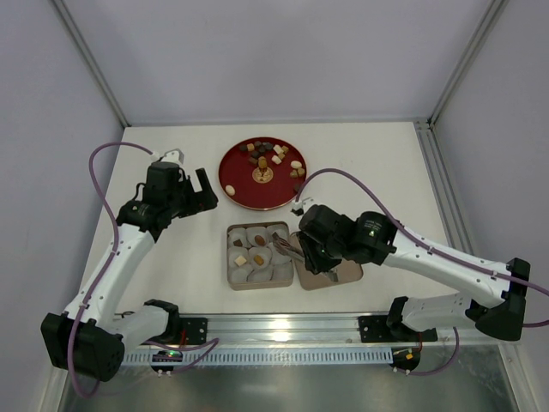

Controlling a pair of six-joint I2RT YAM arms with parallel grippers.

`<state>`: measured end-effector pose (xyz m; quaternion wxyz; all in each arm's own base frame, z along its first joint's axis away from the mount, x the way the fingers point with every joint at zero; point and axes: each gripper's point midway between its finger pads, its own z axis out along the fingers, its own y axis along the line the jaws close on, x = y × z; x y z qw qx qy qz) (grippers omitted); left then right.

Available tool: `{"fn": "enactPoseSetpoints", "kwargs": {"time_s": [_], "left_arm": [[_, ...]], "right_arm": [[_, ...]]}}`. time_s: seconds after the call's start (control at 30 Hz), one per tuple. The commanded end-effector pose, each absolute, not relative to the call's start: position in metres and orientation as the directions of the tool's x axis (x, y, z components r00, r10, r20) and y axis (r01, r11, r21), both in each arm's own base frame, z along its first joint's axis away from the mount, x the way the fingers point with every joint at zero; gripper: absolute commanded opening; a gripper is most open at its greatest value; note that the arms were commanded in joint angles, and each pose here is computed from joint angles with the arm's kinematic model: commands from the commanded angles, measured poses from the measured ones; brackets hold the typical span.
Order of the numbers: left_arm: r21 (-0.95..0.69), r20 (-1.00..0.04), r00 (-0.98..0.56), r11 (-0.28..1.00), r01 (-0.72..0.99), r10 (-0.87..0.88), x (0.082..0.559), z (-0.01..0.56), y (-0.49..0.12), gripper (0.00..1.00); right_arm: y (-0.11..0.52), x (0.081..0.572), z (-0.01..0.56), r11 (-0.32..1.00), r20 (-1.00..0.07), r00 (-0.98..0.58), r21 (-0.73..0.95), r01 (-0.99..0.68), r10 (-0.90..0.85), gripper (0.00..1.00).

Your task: Pack the chocolate

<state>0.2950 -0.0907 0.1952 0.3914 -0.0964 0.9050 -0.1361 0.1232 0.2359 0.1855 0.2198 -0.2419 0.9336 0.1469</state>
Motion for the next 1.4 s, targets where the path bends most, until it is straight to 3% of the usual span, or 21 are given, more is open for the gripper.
{"fn": "enactPoseSetpoints", "kwargs": {"time_s": [0.0, 1.37], "left_arm": [[-0.347, -0.703, -0.645, 0.936, -0.057, -0.300, 0.300, 0.204, -0.092, 1.00], [-0.347, -0.704, -0.644, 0.936, -0.058, -0.300, 0.300, 0.204, -0.092, 1.00]], "right_arm": [[0.238, 0.122, 0.188, 0.843, -0.495, -0.785, 0.175, -0.509, -0.372, 0.31], [0.250, 0.132, 0.177, 0.842, -0.488, -0.771, 0.125, -0.525, -0.408, 0.39]]}}
